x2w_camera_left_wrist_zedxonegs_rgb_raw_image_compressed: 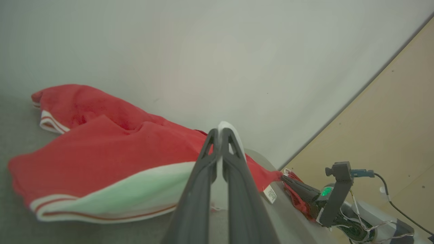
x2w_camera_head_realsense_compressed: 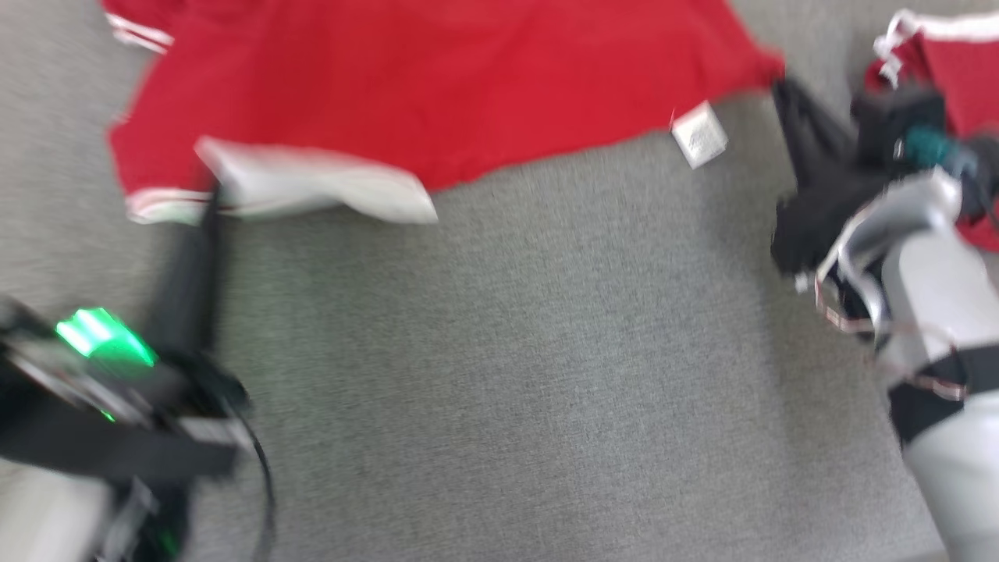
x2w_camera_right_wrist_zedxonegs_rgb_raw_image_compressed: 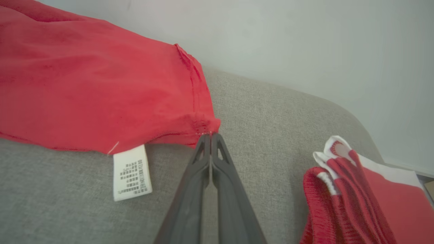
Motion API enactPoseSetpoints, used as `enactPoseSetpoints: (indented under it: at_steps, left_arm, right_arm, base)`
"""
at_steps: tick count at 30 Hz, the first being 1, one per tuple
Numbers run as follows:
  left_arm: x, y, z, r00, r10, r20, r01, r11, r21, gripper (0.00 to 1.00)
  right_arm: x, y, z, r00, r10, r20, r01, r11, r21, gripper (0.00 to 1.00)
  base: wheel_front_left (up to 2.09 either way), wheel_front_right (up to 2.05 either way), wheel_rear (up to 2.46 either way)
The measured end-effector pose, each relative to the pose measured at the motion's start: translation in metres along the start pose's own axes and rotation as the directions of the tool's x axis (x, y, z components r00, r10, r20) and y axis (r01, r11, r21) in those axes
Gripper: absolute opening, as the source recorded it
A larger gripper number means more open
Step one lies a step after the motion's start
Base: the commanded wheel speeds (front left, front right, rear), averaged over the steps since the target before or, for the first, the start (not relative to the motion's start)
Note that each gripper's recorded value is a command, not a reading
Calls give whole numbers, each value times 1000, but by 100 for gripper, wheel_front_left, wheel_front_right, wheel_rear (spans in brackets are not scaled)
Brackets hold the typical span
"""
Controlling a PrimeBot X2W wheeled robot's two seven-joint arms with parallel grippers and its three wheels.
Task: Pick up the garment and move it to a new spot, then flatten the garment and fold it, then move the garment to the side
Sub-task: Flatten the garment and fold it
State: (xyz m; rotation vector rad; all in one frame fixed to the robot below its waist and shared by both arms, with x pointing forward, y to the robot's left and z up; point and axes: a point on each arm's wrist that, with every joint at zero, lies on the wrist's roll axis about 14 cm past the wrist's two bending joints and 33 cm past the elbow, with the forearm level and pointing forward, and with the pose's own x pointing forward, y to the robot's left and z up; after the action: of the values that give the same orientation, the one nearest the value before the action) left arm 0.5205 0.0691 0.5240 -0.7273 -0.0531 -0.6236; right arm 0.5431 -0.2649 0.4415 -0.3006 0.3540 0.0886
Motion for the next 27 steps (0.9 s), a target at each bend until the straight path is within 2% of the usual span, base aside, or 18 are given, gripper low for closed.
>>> enactPoseSetpoints:
  at_steps: [2,5,8,15,22,27]
  left_arm:
    - [-25,-10,-25,992,19,-122,-26,998,-59,0]
    - [-70,-27,-68,942,35,-333,-74,992,-106,0]
    - [-104,-31,-79,917,92,-388,-164,974,-158,0]
    - [-165,-17,-67,888,273,-369,-357,916,-183,0]
    - [-202,-26,-49,886,343,-313,-424,872,-244,0]
    - [-222,-26,-36,883,390,-262,-453,854,-254,0]
  right_arm:
    - [-15,7,-6,1000,20,-22,-20,1000,13,0]
    - [-39,16,-18,997,50,-60,-48,998,37,0]
    - [-64,18,-31,994,55,-90,-49,996,70,0]
    - [-108,22,-38,998,25,-58,-12,979,203,0]
    - [-140,45,-46,998,36,-57,-15,947,320,0]
    - [-162,64,-66,987,79,-141,-23,933,360,0]
  base:
    - [0,0,0]
    - [0,0,0]
    - [0,0,0]
    - [0,0,0]
    - [0,0,0]
    - [0,0,0]
